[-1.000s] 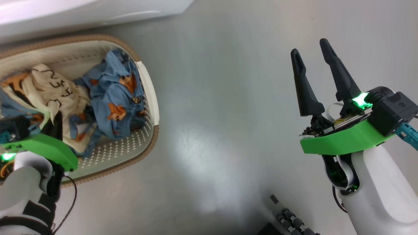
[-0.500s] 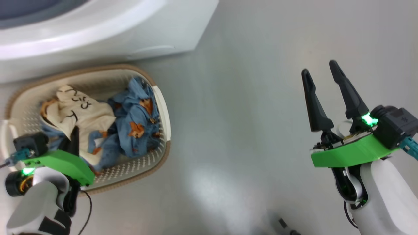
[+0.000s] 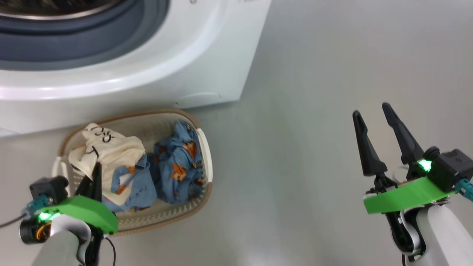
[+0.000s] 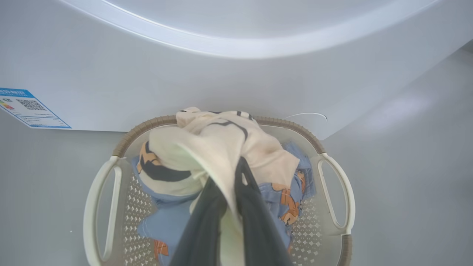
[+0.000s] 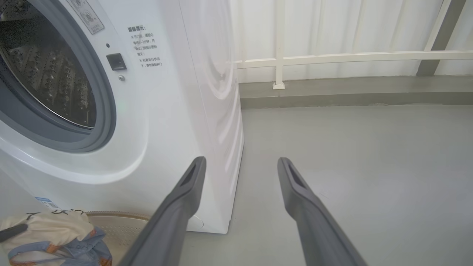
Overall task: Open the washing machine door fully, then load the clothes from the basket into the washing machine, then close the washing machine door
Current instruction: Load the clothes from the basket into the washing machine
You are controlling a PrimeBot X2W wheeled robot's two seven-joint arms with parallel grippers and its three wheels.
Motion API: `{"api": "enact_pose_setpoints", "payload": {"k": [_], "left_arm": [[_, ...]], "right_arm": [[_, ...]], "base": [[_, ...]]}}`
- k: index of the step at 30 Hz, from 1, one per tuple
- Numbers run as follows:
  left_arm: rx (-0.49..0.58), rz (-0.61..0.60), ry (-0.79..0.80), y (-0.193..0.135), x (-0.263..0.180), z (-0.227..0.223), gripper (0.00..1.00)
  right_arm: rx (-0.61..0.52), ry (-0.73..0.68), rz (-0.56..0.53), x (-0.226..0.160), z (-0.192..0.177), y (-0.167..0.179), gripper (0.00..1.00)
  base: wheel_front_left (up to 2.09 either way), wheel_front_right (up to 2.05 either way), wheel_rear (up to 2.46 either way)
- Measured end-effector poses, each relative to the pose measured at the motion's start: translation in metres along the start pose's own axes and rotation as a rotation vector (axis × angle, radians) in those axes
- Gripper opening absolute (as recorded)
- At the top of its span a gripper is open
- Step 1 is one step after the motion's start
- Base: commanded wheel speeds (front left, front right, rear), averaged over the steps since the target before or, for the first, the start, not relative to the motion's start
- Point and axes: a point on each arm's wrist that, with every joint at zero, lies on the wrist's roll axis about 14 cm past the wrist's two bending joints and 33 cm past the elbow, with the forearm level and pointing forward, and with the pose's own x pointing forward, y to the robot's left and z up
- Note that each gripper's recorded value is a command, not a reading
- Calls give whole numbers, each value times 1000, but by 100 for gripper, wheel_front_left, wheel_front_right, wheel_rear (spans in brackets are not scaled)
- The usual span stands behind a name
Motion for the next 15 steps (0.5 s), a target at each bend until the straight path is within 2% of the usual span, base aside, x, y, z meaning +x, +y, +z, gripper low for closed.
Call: {"api": "enact_pose_setpoints", "payload": {"k": [15], "left_arm": [[45,-6,-273,-16,-75,65,0]], "right_arm": [[-12,-41,0,-50,25,3,100]], "base": [[0,0,0]]}}
